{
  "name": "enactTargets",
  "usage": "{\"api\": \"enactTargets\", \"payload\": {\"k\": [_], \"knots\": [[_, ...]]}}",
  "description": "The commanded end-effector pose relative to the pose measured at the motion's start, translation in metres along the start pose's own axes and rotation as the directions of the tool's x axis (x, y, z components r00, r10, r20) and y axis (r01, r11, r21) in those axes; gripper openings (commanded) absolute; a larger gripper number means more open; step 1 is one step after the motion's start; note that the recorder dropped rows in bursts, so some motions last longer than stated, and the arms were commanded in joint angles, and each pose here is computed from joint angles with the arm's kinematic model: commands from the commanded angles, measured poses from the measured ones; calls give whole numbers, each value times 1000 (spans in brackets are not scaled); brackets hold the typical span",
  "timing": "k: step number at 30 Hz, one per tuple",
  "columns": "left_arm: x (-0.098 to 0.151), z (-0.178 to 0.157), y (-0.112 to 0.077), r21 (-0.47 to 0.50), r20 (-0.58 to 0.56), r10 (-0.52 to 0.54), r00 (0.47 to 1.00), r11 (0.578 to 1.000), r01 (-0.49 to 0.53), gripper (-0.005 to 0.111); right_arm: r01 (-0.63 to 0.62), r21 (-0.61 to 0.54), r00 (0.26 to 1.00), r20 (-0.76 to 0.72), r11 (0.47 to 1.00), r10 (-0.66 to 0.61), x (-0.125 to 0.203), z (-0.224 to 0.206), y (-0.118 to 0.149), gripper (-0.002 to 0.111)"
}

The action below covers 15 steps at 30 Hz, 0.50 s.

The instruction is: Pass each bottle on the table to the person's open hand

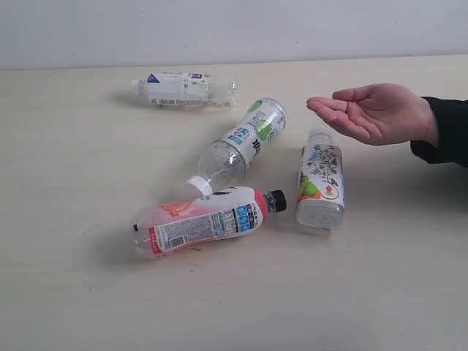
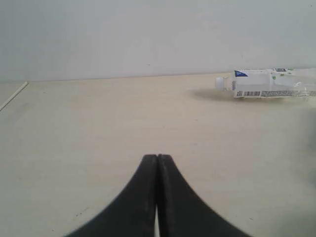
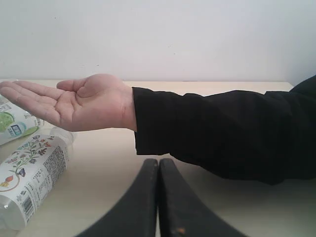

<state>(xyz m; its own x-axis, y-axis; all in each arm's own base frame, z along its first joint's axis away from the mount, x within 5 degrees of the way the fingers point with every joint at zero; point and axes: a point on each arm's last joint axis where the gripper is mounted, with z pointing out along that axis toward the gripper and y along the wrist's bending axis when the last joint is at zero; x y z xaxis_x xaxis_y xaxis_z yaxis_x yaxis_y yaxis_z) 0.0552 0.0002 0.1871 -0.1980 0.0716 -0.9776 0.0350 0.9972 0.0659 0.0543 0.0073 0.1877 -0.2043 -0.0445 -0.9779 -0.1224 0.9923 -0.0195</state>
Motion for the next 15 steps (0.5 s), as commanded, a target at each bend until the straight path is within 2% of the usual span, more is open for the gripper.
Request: {"api": "enactTargets", "payload": {"k": [1, 8, 11, 12, 15], "knots": [[-1, -1, 0, -3, 16, -1, 1000, 1000, 1, 0, 5, 5, 1000, 14, 1000, -5, 0, 0, 0, 0], [-1, -1, 0, -5, 16, 4, 1000, 1000, -4, 0, 5, 5, 1000, 14, 1000, -5, 0, 0, 0, 0], [-5, -1, 2, -25, 53, 84, 995, 996, -82, 0, 5, 5, 1000, 14, 1000, -5, 0, 0, 0, 0], [-8, -1, 1, -15, 93, 50, 994, 999, -49, 0, 5, 5, 1000, 14, 1000, -5, 0, 0, 0, 0], [-22, -3, -2, 54, 237, -154, 959, 988, 146, 0, 5, 5, 1000, 14, 1000, -5, 0, 0, 0, 0]]}}
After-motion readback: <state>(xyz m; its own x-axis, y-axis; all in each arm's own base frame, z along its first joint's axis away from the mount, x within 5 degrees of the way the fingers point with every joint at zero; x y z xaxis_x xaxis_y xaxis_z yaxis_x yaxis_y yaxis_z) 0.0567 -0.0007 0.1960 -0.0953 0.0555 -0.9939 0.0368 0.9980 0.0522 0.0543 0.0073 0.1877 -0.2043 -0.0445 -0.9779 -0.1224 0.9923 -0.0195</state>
